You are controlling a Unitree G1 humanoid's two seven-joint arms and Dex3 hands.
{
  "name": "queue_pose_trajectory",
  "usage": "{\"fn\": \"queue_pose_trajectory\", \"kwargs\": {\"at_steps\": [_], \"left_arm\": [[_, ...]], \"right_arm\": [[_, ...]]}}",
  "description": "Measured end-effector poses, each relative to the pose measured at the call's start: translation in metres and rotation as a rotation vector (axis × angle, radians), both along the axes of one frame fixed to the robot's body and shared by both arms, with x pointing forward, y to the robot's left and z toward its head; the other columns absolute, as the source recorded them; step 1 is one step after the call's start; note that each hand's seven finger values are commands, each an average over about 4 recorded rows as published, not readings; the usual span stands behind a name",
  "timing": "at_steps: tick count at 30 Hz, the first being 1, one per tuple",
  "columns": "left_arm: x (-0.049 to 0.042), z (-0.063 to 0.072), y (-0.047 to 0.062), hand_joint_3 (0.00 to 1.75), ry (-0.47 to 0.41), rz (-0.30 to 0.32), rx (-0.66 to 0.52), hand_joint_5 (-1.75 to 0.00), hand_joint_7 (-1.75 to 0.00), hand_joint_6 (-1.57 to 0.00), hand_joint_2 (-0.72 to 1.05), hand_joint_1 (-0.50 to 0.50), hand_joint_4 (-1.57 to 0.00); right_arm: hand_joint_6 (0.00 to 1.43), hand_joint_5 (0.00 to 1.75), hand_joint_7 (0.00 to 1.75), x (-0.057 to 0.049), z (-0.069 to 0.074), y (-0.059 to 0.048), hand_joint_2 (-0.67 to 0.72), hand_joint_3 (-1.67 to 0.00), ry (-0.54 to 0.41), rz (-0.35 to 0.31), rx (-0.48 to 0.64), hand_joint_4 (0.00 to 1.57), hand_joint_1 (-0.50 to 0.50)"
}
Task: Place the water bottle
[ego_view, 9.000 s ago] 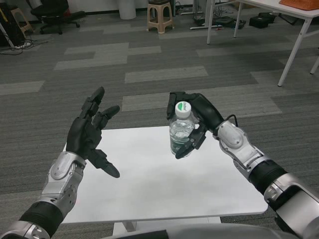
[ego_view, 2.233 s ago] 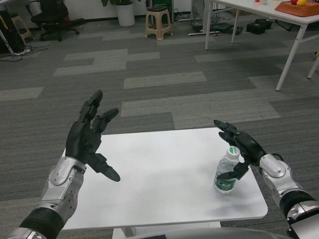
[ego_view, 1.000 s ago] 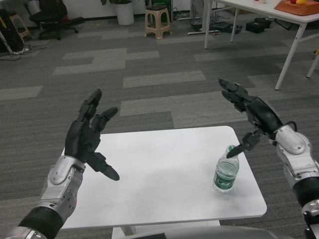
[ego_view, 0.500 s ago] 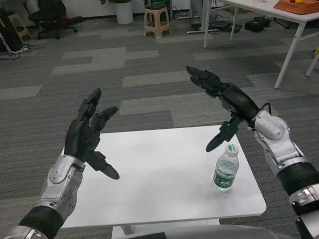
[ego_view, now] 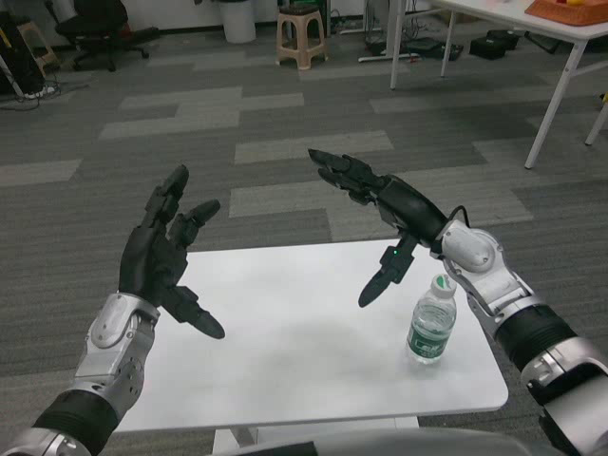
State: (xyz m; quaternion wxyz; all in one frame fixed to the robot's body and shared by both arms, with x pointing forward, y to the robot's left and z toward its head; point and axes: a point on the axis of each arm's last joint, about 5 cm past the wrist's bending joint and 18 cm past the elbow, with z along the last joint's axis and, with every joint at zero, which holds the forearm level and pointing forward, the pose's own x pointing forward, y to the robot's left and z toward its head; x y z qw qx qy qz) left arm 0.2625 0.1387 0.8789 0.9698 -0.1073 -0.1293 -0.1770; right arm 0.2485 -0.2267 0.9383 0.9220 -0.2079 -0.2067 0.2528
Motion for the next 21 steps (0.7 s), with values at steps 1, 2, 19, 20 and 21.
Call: {"fn": "queue_pose_trajectory", "kwargs": {"at_steps": [1, 2, 19, 20, 21], "left_arm": [[0.0003, 0.0003, 0.0011, 0.09, -0.001, 0.003, 0.001, -0.82, -0.14, 0.00, -0.46, -0.50, 0.00], [0.0007, 0.0007, 0.0023, 0.09, -0.002, 0.006, 0.001, -0.82, -0.14, 0.00, -0.46, -0.50, 0.00], [0.0018, 0.0017, 0.0053, 0.09, -0.002, 0.019, -0.004, -0.82, -0.14, 0.00, -0.46, -0.50, 0.00], [0.0018, 0.0017, 0.0053, 0.09, -0.002, 0.019, -0.004, -0.82, -0.14, 0.00, -0.46, -0.50, 0.00], [0.0018, 0.0017, 0.0053, 0.09, -0.002, 0.019, -0.004, -0.82, -0.14, 0.00, -0.46, -0.50, 0.00]], "right_arm": [[0.00, 0.00, 0.00, 0.0005, -0.0005, 0.0009, 0.03, -0.24, 0.002, 0.002, 0.002, 0.00, -0.46], [0.00, 0.00, 0.00, 0.0009, -0.0010, 0.0020, 0.03, -0.24, 0.004, 0.004, 0.005, 0.00, -0.46], [0.00, 0.00, 0.00, 0.0019, -0.0032, 0.0075, 0.03, -0.24, 0.006, 0.014, 0.025, 0.00, -0.46], [0.00, 0.00, 0.00, 0.0019, -0.0032, 0.0075, 0.03, -0.24, 0.006, 0.014, 0.025, 0.00, -0.46], [0.00, 0.00, 0.00, 0.0019, -0.0032, 0.0075, 0.03, -0.24, 0.006, 0.014, 0.025, 0.00, -0.46]]}}
